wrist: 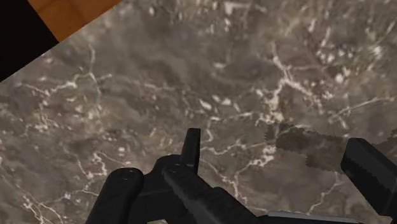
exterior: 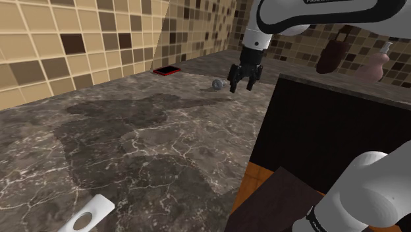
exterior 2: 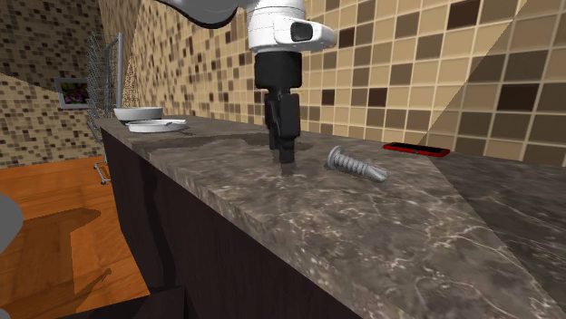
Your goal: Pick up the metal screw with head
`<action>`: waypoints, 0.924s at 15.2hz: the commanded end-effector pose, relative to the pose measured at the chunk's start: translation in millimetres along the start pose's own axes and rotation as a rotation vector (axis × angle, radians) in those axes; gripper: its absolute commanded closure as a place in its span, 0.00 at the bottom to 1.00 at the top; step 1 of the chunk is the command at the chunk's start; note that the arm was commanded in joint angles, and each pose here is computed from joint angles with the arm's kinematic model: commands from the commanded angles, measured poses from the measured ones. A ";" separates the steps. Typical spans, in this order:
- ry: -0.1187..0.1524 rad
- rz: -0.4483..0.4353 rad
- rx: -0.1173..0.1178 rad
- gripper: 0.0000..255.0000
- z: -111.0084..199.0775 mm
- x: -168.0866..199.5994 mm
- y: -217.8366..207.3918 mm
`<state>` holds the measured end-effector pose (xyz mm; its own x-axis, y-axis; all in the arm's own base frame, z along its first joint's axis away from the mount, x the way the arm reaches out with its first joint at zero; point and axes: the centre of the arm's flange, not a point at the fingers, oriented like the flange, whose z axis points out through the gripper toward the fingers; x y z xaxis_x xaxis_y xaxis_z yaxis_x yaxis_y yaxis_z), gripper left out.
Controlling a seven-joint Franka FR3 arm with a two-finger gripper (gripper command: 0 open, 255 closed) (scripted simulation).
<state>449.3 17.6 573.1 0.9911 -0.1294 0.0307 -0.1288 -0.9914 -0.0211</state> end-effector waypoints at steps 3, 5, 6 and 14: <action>0.048 0.061 0.048 0.00 -4.7 46.6 -0.7; 0.071 0.091 0.072 0.00 -8.1 68.7 0.1; 0.083 0.106 0.084 0.00 -10.1 79.7 0.8; 0.102 0.131 0.104 0.00 18.1 97.3 3.0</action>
<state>546.3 3.2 564.1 0.9570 -0.2633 0.1217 -0.2469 -0.9597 -0.1342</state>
